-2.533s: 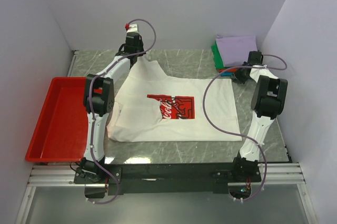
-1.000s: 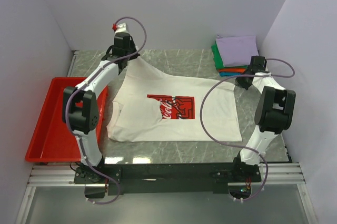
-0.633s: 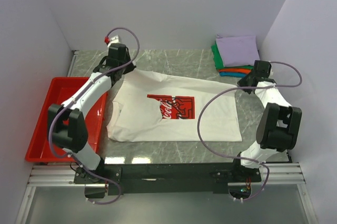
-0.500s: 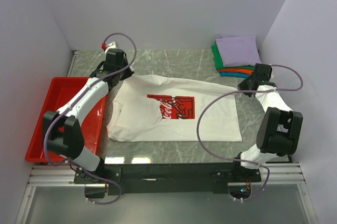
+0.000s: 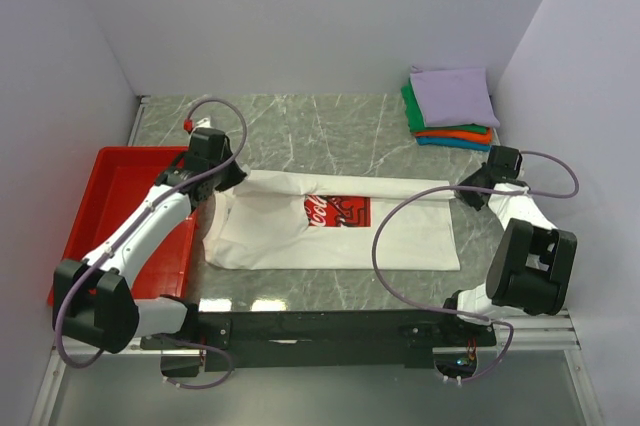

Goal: Fold and stack the t-shirts
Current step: Fold the tshirt

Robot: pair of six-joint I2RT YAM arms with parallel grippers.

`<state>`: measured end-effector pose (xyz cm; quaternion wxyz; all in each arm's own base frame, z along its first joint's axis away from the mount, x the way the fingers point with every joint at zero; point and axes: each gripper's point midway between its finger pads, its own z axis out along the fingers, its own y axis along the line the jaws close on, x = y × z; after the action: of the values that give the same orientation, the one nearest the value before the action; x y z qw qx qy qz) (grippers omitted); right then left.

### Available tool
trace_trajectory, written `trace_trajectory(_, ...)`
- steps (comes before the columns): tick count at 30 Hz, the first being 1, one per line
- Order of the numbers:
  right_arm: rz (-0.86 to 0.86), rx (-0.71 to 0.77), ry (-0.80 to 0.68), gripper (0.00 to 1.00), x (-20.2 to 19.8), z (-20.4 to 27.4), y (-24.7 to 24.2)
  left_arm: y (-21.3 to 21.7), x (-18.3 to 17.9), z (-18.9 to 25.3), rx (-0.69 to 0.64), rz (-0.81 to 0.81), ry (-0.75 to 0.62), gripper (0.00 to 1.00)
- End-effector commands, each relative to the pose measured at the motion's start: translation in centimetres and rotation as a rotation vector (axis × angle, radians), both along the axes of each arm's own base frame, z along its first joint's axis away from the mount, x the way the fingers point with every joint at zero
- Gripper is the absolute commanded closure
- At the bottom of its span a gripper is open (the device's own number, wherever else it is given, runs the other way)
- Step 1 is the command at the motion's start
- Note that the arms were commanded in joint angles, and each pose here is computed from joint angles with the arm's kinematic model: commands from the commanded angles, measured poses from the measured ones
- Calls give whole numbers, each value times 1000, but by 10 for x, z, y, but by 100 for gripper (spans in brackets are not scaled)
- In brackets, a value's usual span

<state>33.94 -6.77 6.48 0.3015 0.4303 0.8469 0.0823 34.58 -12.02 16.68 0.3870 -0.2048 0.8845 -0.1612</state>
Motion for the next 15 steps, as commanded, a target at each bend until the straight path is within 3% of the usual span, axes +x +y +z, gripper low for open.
trace_trajectory(1, -3, -33, -58, 100, -1, 13, -7, -3, -11, 12, -36, -13, -21, 100)
trace_trajectory(15, -13, -24, -43, 100, -10, 4, -6, 2, -34, 33, -46, -44, -67, 99)
